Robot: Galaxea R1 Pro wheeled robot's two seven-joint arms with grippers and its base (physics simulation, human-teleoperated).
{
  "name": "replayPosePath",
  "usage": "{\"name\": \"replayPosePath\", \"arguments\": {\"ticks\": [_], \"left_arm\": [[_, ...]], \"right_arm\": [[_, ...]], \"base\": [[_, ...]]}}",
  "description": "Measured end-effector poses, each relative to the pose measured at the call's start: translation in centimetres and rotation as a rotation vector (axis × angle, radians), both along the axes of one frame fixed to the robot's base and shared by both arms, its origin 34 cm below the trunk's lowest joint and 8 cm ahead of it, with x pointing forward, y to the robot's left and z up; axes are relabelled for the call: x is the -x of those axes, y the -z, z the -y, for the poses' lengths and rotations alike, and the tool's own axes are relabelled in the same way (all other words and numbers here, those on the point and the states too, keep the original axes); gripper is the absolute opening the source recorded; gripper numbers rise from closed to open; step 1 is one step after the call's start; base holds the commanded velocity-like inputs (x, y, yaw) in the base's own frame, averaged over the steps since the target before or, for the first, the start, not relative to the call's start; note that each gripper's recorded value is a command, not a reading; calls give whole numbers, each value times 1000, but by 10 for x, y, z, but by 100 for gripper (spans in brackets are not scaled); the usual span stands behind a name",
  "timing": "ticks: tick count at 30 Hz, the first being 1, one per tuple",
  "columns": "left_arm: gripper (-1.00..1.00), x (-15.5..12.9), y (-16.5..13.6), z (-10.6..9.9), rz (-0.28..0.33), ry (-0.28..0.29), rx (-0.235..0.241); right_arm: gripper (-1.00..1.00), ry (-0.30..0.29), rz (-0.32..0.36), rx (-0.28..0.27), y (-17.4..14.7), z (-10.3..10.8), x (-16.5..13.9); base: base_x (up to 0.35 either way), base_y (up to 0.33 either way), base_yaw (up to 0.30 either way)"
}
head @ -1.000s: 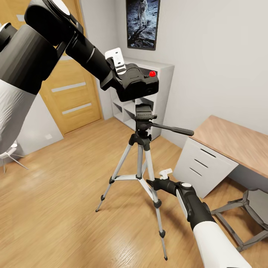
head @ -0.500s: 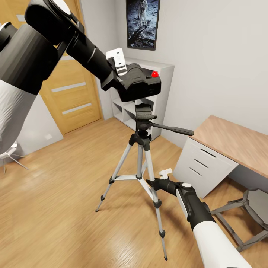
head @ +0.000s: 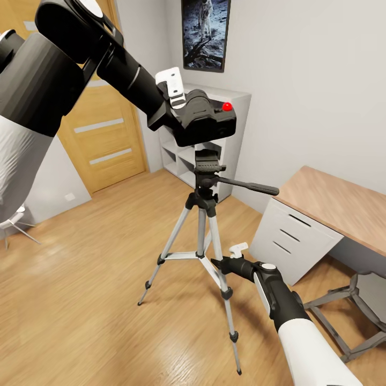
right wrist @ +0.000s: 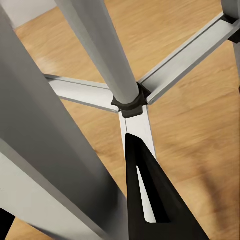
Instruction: Attach the digital camera to the camera tripod in the bedroom.
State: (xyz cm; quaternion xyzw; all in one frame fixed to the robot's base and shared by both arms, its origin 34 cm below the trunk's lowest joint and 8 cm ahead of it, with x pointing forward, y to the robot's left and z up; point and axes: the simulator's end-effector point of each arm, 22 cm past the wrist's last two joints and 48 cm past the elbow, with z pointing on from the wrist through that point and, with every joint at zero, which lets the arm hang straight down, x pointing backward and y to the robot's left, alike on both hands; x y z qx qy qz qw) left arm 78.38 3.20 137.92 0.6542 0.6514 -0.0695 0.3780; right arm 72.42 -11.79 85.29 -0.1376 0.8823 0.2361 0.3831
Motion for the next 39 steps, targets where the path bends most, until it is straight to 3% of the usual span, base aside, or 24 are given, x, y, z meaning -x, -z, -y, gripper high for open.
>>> {"name": "replayPosePath", "arguments": {"ticks": [39], "left_arm": [[-100, 5, 9, 9, 1, 20, -34]], "right_arm": [[-100, 0, 0, 0, 0, 0, 0]], "base": [[0, 0, 0]]}}
